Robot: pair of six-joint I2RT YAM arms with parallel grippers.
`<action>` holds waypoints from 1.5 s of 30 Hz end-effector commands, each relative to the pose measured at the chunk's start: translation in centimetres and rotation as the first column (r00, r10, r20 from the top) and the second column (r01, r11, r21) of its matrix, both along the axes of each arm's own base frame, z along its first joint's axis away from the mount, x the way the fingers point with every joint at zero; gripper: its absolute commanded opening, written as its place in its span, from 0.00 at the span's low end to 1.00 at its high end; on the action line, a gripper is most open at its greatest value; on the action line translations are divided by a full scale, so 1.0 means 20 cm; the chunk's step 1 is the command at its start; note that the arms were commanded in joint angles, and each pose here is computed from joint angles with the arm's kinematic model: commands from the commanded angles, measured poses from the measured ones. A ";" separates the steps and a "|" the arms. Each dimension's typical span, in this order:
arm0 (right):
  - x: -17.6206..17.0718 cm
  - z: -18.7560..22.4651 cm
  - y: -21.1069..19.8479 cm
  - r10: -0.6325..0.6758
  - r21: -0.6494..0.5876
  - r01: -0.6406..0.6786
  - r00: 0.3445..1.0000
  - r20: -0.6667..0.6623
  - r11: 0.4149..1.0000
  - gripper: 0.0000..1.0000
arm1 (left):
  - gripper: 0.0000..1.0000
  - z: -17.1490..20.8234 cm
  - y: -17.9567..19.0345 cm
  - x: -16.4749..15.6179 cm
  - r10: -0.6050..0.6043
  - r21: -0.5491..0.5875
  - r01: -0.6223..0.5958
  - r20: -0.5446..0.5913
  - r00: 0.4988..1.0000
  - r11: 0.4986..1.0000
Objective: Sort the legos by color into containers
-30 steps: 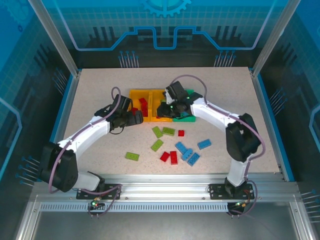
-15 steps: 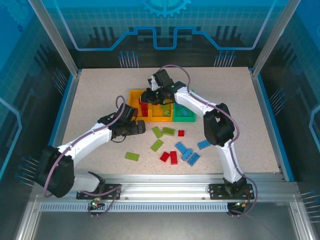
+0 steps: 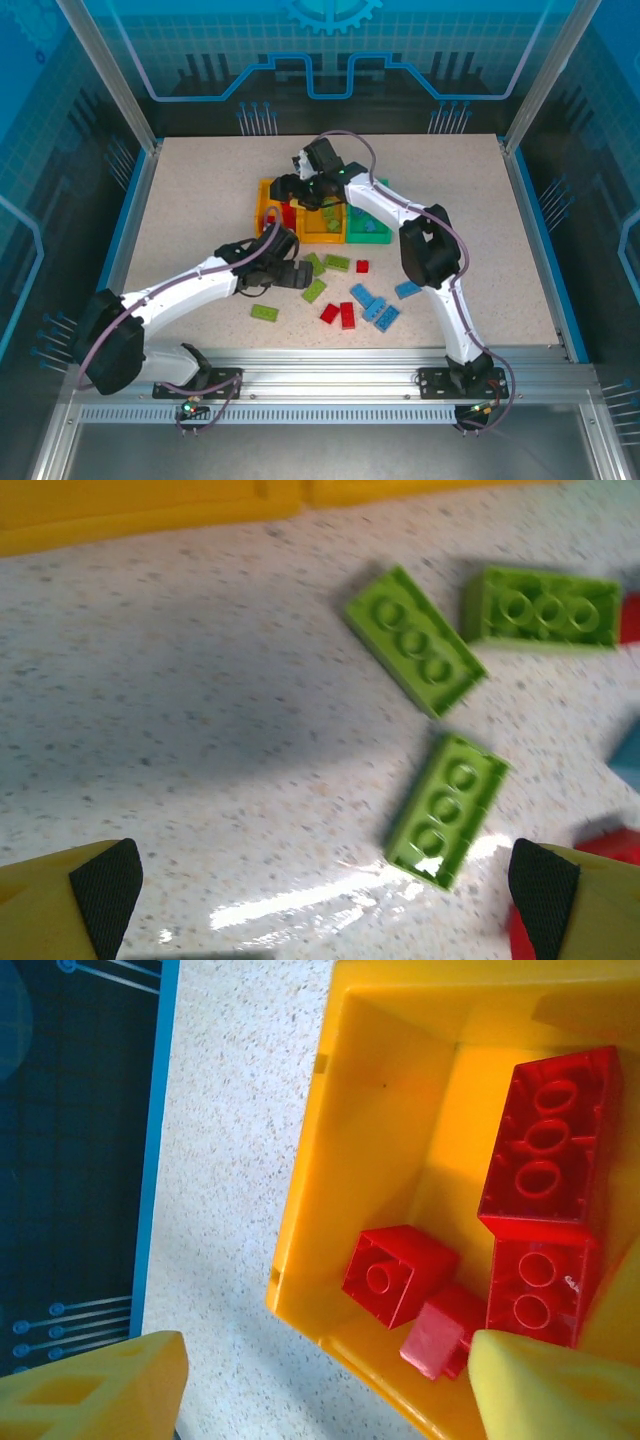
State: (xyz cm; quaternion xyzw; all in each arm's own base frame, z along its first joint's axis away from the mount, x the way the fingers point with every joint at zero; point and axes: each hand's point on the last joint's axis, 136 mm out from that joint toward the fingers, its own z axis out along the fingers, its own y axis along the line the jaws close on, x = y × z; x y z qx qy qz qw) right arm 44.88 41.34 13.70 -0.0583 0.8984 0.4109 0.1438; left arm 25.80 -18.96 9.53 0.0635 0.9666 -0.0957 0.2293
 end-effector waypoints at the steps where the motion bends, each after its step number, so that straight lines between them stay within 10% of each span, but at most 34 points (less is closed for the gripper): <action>1: -0.04 0.20 -0.07 0.015 0.018 -0.016 0.998 0.060 1.000 0.79 | 0.98 0.00 -0.10 -0.09 -0.129 0.026 0.129 -0.004 0.992 0.991; 12: -0.17 0.22 -0.64 -0.105 -0.114 0.118 0.988 0.114 0.986 0.84 | 0.97 -0.20 -0.40 -0.33 -0.402 0.071 0.413 -0.131 0.906 0.908; 23: -0.29 0.15 -1.18 -0.286 -0.151 0.296 0.955 0.082 0.943 0.85 | 0.94 -0.26 -0.53 -0.39 -0.433 0.079 0.448 -0.153 0.888 0.891; 45: -0.59 -0.06 -1.50 -0.359 -0.346 0.351 0.932 0.045 0.870 0.86 | 0.45 -0.35 -0.53 -0.37 -0.413 0.106 0.433 -0.170 0.895 0.895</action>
